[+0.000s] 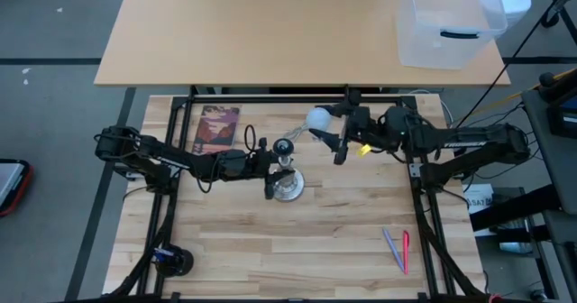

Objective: Screw lightbulb
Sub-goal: Insert the lightbulb into the silver lamp

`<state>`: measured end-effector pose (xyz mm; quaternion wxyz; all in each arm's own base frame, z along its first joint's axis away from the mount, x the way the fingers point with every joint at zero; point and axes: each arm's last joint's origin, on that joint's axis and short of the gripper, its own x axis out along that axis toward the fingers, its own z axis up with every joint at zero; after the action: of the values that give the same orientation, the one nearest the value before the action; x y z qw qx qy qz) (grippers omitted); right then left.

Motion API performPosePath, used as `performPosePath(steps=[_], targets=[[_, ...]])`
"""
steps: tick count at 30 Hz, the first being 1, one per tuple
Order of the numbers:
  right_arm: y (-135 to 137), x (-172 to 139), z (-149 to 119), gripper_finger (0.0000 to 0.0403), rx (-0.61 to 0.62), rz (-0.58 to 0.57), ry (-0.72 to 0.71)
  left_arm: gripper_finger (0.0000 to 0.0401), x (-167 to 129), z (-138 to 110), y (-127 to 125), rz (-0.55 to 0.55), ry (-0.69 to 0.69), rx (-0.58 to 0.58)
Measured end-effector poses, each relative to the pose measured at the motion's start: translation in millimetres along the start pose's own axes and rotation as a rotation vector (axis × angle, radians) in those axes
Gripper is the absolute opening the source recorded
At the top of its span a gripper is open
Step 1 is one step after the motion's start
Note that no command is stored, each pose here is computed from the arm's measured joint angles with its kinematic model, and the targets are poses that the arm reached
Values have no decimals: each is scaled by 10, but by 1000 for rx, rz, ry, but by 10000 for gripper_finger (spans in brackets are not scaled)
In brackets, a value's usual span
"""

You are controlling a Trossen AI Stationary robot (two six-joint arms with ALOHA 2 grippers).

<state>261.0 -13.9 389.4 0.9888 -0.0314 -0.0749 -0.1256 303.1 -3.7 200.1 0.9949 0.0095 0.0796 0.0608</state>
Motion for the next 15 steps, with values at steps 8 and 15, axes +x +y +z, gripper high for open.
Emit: performPosePath(steps=[8, 15], targets=[[59, 79, 56, 275, -48, 131, -142, 158, 0, 0, 1, 0, 0, -3], [130, 332, 96, 276, -74, 192, -133, 158, 0, 11, 2, -5, -13, -5]])
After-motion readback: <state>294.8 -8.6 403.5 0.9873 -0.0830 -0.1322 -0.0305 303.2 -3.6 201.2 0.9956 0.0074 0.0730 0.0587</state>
